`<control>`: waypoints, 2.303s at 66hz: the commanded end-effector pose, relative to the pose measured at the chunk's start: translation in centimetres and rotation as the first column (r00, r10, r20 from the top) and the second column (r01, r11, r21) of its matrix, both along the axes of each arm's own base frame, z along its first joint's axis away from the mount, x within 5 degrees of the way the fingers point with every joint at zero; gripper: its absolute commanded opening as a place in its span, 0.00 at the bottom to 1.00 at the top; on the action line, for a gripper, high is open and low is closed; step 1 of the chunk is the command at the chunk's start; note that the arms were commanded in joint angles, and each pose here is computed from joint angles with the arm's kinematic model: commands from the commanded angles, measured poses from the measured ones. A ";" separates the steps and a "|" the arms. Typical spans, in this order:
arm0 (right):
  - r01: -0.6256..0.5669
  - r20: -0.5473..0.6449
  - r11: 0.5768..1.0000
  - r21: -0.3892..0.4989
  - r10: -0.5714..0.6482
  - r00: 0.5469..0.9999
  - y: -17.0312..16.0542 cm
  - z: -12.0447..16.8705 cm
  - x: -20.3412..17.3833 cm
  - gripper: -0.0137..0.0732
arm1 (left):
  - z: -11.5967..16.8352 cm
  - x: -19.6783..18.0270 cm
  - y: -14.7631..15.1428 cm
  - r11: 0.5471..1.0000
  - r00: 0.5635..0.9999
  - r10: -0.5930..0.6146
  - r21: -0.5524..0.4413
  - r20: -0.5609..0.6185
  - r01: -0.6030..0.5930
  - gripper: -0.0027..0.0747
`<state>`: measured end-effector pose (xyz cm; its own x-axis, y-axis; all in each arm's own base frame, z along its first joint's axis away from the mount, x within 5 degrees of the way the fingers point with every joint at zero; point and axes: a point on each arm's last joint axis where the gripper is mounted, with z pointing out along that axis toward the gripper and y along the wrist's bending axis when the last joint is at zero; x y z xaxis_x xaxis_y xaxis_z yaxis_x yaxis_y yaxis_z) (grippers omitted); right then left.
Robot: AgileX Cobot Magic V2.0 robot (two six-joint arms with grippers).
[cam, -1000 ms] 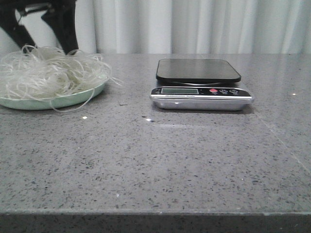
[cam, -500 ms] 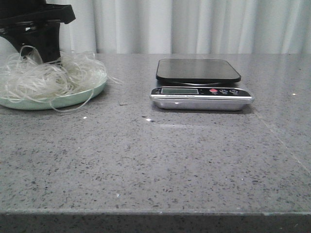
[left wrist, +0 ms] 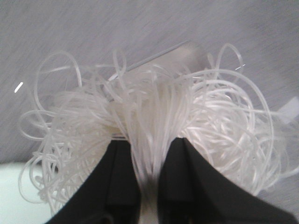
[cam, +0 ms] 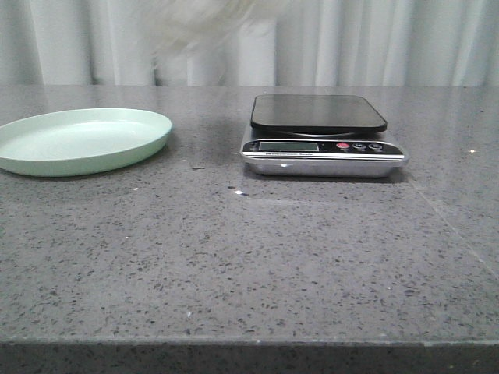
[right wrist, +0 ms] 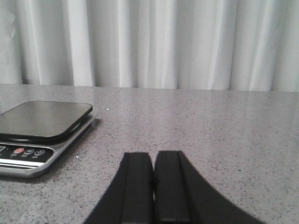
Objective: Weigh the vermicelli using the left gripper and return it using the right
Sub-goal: 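Lift the vermicelli with the left gripper and carry it over the scale, then open the left gripper to drop the vermicelli onto the scale, then withdraw the left gripper and hold while the scale reads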
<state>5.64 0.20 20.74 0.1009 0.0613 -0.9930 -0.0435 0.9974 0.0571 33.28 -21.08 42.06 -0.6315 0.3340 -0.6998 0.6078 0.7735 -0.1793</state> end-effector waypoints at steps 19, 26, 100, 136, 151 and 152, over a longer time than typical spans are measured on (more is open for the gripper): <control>0.011 0.101 1.000 0.001 -0.011 0.995 -0.1 1.1 -0.3 0.34 | -0.6 1.3 -7.5 0.990 0.991 -0.131 -0.052 0.038 0.133 0.20; 0.011 0.101 1.000 0.001 -0.011 0.995 -0.1 1.1 -0.3 0.34 | -2.6 2.3 -8.5 0.991 0.991 -0.133 -0.012 0.020 0.134 0.20; 0.011 0.102 1.000 0.001 -0.011 0.995 -0.1 1.1 -0.3 0.34 | 6.0 1.6 -2.4 0.993 0.949 0.038 0.091 0.313 -0.070 0.57; 0.011 0.102 1.000 0.001 -0.011 0.995 -0.1 1.1 -0.3 0.34 | 5.2 -1.2 5.3 0.973 0.960 0.144 0.140 0.240 -0.181 0.20; 0.011 0.102 1.000 0.001 -0.011 0.995 -0.1 1.1 -0.3 0.34 | 2.7 -7.0 7.8 0.985 0.935 0.158 0.018 0.317 -0.172 0.20; 0.011 0.102 1.000 0.001 -0.011 0.995 -0.1 1.1 -0.3 0.34 | 2.6 -7.3 7.9 0.985 0.934 0.158 0.015 0.320 -0.172 0.20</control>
